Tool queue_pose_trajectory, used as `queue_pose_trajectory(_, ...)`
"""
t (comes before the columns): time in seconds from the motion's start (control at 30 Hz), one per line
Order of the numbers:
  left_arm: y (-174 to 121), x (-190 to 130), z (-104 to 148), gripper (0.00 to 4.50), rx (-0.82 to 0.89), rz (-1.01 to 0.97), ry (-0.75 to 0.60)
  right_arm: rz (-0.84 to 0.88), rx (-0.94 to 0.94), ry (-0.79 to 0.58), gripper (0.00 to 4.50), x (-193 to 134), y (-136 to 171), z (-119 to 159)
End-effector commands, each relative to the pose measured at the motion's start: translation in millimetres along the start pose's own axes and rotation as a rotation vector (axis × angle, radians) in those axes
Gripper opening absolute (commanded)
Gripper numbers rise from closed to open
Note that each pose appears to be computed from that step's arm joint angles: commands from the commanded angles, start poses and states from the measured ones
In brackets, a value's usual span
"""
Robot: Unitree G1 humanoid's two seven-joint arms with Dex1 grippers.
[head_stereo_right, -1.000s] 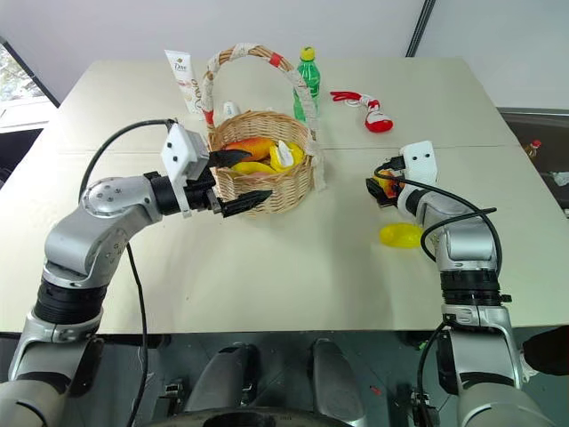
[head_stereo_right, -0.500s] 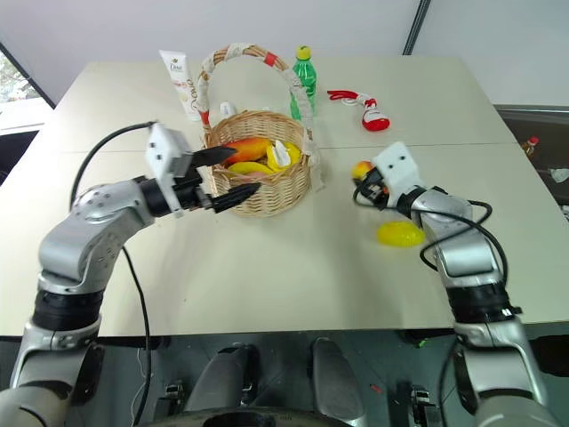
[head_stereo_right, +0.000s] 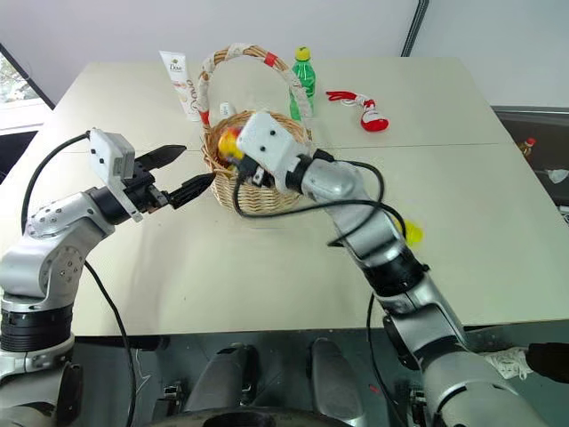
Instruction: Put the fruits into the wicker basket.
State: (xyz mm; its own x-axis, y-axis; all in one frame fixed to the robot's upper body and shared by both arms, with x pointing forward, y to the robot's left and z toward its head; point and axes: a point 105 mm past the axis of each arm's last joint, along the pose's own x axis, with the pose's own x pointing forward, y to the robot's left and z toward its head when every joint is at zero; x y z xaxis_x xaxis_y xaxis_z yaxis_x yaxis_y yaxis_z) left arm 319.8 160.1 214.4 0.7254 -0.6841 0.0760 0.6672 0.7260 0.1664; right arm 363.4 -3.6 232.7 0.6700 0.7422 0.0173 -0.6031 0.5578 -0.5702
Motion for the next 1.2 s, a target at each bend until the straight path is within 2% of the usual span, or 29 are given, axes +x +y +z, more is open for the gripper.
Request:
queue_pose_trajectory(0.03,-13.5,3.7,13.6,4.50,0.018,-0.031,-0.051,-0.056,-0.034,-0.044,2.99,8.7,-13.2,13.3)
queue_pose_trajectory(0.07,-15.3,4.5,13.6,4.50,0.016,-0.033,-0.052,-0.058,-0.033,-0.055,3.37,9.4,-14.2,15.3)
queue_pose_trajectory(0.13,-17.5,5.9,14.1,4.50,0.013,-0.038,-0.054,-0.060,-0.045,-0.083,4.43,7.4,-14.9,21.3)
queue_pose_trajectory(0.17,-18.5,6.8,14.6,4.50,0.012,-0.041,-0.056,-0.044,-0.057,-0.119,4.48,3.1,-13.5,27.8)
queue_pose_trajectory(0.27,-23.1,10.6,17.1,4.50,0.007,-0.063,-0.064,0.053,-0.076,-0.238,4.48,-27.3,-7.3,46.9)
queue_pose_trajectory(0.37,-31.3,14.5,19.2,4.50,0.003,-0.106,-0.067,0.139,-0.087,-0.202,4.48,-65.0,-6.9,38.5)
queue_pose_trajectory(0.5,-47.2,22.0,18.3,4.50,0.004,-0.187,-0.058,0.261,-0.114,0.073,4.48,-123.8,-5.5,-8.3)
queue_pose_trajectory(0.6,-62.0,30.7,16.9,4.50,-0.006,-0.258,-0.058,0.267,-0.101,0.299,4.48,-164.5,-11.8,-43.6)
queue_pose_trajectory(0.67,-80.3,36.9,12.0,4.50,0.021,-0.340,-0.037,0.247,-0.181,0.492,4.48,-191.2,-21.1,-75.2)
queue_pose_trajectory(0.73,-94.3,40.6,8.4,4.50,0.036,-0.401,-0.027,0.238,-0.243,0.616,4.48,-210.2,-28.4,-95.7)
queue_pose_trajectory(0.87,-113.5,46.5,8.0,4.50,0.020,-0.476,-0.044,0.202,-0.310,0.716,4.48,-225.5,-39.1,-119.5)
queue_pose_trajectory(1.07,-121.2,49.7,6.7,4.50,0.024,-0.496,-0.052,0.175,-0.340,0.740,4.48,-224.2,-43.7,-137.2)
queue_pose_trajectory(1.13,-120.1,48.9,6.5,4.50,0.025,-0.487,-0.051,0.179,-0.342,0.749,3.95,-224.2,-43.8,-140.9)
queue_pose_trajectory(1.2,-116.9,47.2,5.7,4.50,0.025,-0.472,-0.048,0.190,-0.341,0.733,3.18,-221.5,-42.6,-138.8)
